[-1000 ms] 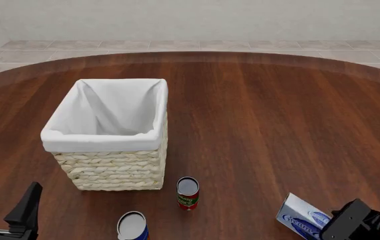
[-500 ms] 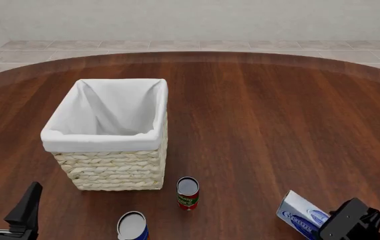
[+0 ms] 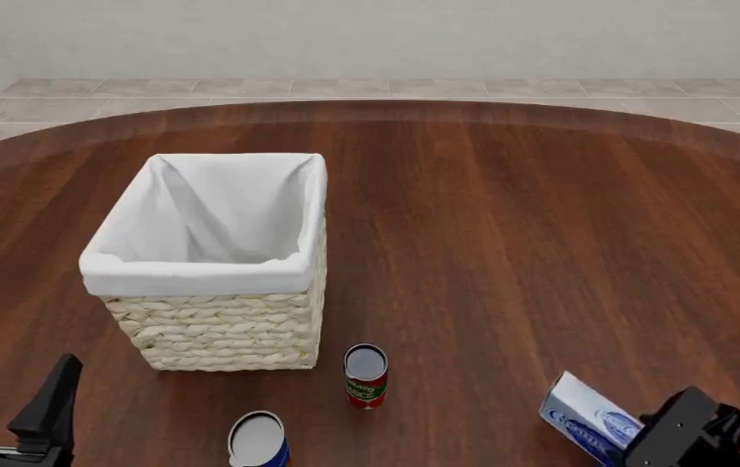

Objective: Pick up the cream cheese box, and put it in the basket.

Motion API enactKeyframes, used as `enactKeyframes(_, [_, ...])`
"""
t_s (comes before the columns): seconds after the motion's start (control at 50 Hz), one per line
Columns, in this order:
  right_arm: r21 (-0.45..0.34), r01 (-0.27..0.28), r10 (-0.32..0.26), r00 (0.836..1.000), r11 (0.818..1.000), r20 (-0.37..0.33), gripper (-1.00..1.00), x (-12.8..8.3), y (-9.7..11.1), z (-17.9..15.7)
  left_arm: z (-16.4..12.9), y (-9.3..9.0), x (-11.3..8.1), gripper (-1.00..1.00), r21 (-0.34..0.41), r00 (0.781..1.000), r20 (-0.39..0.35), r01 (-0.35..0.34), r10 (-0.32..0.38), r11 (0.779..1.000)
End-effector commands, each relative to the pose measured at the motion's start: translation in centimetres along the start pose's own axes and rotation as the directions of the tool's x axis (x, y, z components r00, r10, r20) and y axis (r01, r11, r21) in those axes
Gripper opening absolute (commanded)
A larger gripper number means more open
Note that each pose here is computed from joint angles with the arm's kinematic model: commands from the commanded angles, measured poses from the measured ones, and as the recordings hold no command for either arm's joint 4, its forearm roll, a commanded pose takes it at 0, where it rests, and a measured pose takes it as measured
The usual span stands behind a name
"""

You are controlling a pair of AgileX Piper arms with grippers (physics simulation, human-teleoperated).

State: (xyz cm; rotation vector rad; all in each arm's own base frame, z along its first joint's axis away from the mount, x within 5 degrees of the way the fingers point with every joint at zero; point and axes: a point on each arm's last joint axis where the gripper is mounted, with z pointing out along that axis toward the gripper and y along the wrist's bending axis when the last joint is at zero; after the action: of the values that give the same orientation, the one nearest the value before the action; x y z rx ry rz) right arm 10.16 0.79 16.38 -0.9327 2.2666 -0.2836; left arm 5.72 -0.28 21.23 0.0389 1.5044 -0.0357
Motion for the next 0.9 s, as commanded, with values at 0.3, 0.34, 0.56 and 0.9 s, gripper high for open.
enactKeyframes(0.3, [0.011,-0.008,0.008,0.998,1.0,0.057,-1.0,-1.2,-0.6,-1.6,0.0,0.0,0.0,1.0,-0.002,1.0,0.0,0.002,-0.002,1.0])
enactKeyframes(0.34, [0.013,-0.008,0.007,0.998,1.0,0.061,-1.0,-1.4,-0.7,-1.6,0.0,0.0,0.0,1.0,-0.001,1.0,0.0,0.002,-0.002,1.0])
enactKeyframes(0.56, [0.025,-0.005,0.003,0.997,1.0,0.079,-1.0,-2.0,-1.1,-1.9,0.0,0.0,0.0,1.0,-0.001,1.0,0.0,0.003,-0.003,1.0])
enactKeyframes(0.9, [0.056,-0.014,0.006,0.989,0.998,0.146,-1.0,-3.4,-2.0,-3.5,0.0,0.0,0.0,1.0,0.001,1.0,0.002,0.001,-0.001,1.0])
